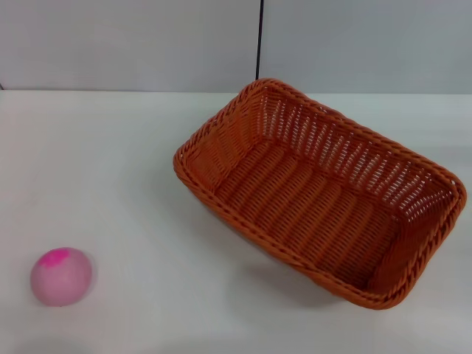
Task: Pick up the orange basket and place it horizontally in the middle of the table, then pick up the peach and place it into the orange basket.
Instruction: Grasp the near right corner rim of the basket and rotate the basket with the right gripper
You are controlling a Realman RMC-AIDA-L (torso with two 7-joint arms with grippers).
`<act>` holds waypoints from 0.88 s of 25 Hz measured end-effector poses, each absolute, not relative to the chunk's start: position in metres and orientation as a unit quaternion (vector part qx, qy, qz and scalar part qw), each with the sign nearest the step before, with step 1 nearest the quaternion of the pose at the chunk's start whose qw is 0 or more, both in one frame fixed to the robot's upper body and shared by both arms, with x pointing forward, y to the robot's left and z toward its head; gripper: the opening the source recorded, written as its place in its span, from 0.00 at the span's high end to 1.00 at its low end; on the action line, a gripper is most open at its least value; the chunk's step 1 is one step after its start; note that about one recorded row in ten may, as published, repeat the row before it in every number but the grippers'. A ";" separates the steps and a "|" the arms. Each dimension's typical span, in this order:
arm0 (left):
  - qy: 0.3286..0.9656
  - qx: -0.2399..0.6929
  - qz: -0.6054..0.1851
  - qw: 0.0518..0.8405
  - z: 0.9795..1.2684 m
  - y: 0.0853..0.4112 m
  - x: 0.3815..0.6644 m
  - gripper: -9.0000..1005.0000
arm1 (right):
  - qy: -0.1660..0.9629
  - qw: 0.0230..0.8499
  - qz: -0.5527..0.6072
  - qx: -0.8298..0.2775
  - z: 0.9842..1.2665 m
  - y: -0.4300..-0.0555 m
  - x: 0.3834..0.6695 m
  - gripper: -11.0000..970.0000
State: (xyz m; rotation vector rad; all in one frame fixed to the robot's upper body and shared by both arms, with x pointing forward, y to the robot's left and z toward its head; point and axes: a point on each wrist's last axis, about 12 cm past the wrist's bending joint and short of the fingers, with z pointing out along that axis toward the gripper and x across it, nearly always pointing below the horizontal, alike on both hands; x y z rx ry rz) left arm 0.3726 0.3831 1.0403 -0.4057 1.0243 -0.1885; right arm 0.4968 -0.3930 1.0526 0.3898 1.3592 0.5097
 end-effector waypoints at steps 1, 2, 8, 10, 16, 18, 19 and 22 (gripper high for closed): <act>0.486 -0.192 -0.089 0.848 1.040 0.383 0.373 0.19 | 0.617 0.731 0.232 0.177 1.053 -0.393 0.497 0.52; 0.485 -0.190 -0.092 0.848 1.041 0.382 0.374 0.20 | 0.609 0.735 0.226 0.196 1.052 -0.396 0.494 0.52; 0.481 -0.183 -0.099 0.851 1.042 0.380 0.377 0.20 | 0.597 0.741 0.204 0.232 1.048 -0.404 0.489 0.53; 0.481 -0.182 -0.100 0.852 1.043 0.379 0.377 0.20 | 0.588 0.745 0.182 0.256 1.043 -0.406 0.484 0.53; 0.481 -0.180 -0.101 0.852 1.043 0.378 0.377 0.20 | 0.584 0.745 0.172 0.273 1.038 -0.404 0.482 0.53; 0.481 -0.179 -0.101 0.852 1.043 0.378 0.378 0.20 | 0.579 0.742 0.181 0.285 1.037 -0.403 0.482 0.52; 0.481 -0.179 -0.102 0.852 1.043 0.378 0.378 0.20 | 0.579 0.740 0.185 0.288 1.036 -0.402 0.482 0.52; 0.485 -0.174 -0.110 0.850 1.042 0.376 0.379 0.20 | 0.591 0.734 0.204 0.266 1.038 -0.398 0.486 0.51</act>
